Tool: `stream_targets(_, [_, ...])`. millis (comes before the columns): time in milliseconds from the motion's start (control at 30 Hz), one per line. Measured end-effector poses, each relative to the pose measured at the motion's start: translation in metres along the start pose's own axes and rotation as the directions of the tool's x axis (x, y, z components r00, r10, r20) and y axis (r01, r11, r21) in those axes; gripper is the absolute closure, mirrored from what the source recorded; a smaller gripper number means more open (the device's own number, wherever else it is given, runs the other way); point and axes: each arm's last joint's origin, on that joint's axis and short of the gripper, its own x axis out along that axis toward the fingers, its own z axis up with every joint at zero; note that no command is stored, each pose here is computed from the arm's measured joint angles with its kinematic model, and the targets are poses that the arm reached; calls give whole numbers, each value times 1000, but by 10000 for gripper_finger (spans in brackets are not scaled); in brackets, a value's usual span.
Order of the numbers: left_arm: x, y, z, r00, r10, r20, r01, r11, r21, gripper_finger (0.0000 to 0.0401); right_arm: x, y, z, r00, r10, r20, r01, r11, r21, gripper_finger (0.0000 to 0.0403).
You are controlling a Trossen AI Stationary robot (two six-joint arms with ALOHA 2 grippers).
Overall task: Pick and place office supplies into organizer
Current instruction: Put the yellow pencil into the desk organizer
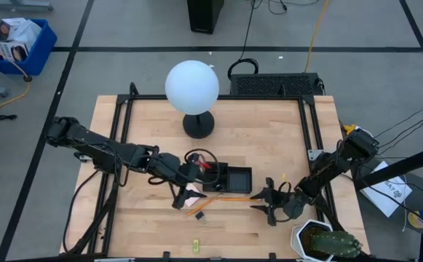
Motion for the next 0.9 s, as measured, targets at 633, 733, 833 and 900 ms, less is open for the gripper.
stream_targets(633, [0, -4, -3, 1000, -16, -24, 17, 1000, 24, 162, -3, -7, -15, 992, -54, -117, 50, 998, -34, 259])
stream_targets(733, [0, -6, -3, 999, -22, -25, 23, 999, 29, 162, -4, -9, -17, 991, -62, -122, 58, 998, -38, 259])
stream_targets(833, [0, -7, -3, 999, -25, -26, 26, 999, 30, 162, -5, -11, -19, 989, -69, -129, 65, 997, -30, 259])
stream_targets(900, [0, -8, -3, 999, -27, -27, 28, 999, 31, 162, -4, -13, -23, 987, -89, -134, 86, 996, -32, 259])
